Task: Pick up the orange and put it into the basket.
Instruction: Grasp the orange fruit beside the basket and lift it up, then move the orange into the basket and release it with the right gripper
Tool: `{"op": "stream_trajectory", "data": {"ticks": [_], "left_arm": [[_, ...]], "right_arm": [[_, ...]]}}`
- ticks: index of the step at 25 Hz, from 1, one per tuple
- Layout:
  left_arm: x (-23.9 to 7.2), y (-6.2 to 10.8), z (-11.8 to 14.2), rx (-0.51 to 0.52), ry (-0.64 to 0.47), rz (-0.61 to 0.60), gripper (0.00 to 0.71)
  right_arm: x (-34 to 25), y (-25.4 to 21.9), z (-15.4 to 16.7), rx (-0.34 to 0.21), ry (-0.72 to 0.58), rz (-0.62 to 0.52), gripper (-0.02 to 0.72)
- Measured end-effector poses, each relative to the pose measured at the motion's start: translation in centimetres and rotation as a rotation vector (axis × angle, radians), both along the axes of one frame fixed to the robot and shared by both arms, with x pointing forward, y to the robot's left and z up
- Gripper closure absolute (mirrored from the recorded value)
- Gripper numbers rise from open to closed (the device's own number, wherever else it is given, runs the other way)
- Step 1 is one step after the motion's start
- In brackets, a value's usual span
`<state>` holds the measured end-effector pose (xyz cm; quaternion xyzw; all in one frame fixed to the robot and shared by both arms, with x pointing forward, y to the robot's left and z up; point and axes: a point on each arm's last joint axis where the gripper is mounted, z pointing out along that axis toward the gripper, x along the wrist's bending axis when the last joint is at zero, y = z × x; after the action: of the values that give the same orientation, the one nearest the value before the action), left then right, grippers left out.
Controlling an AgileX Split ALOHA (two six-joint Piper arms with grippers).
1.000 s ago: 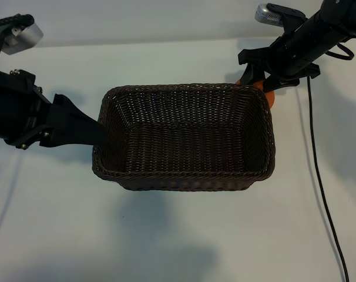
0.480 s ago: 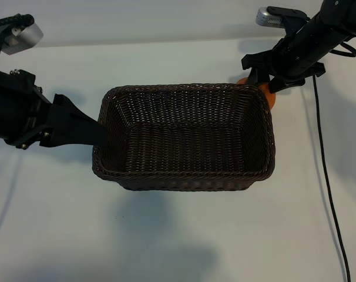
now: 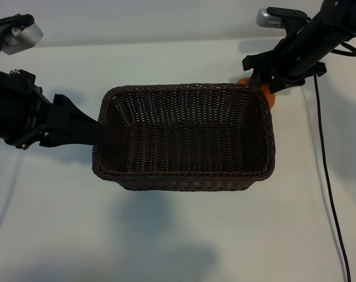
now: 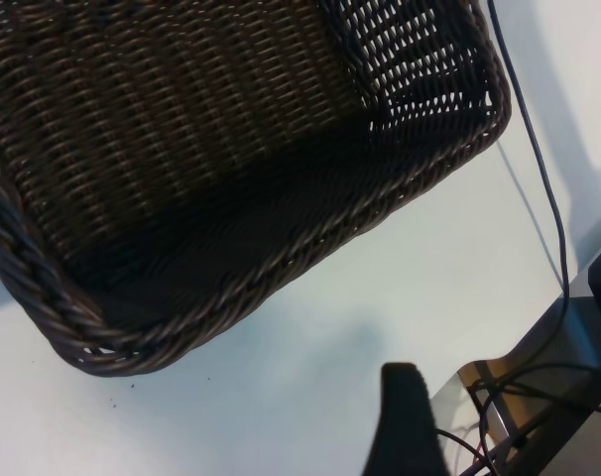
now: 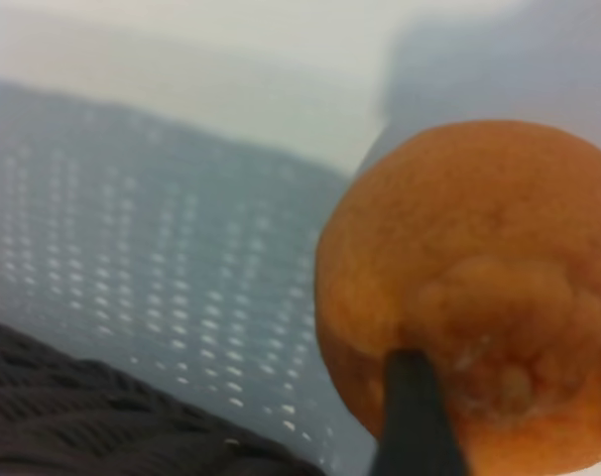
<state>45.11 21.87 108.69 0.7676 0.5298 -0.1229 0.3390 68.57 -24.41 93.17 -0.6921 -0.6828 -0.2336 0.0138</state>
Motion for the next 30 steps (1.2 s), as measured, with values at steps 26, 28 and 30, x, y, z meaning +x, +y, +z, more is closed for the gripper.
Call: {"op": "stream_trajectory", "data": {"ticks": [26,28,30], "left_arm": [[0.0,0.0,0.0,0.0,0.0,0.0,0.168],[0.0,0.0,0.0,0.0,0.001,-0.001,0.168],[-0.1,0.0,0.0,0.0,0.005,-0.004,0.168]], "right_arm": [[-0.7,0.2,5.6,0.013,-0.049,0.054,0.609],[-0.7,0.2,5.6,0.012,-0.048,0.055,0.61],[-0.8,0.1,5.8,0.003,-0.05,0.06,0.61]]}}
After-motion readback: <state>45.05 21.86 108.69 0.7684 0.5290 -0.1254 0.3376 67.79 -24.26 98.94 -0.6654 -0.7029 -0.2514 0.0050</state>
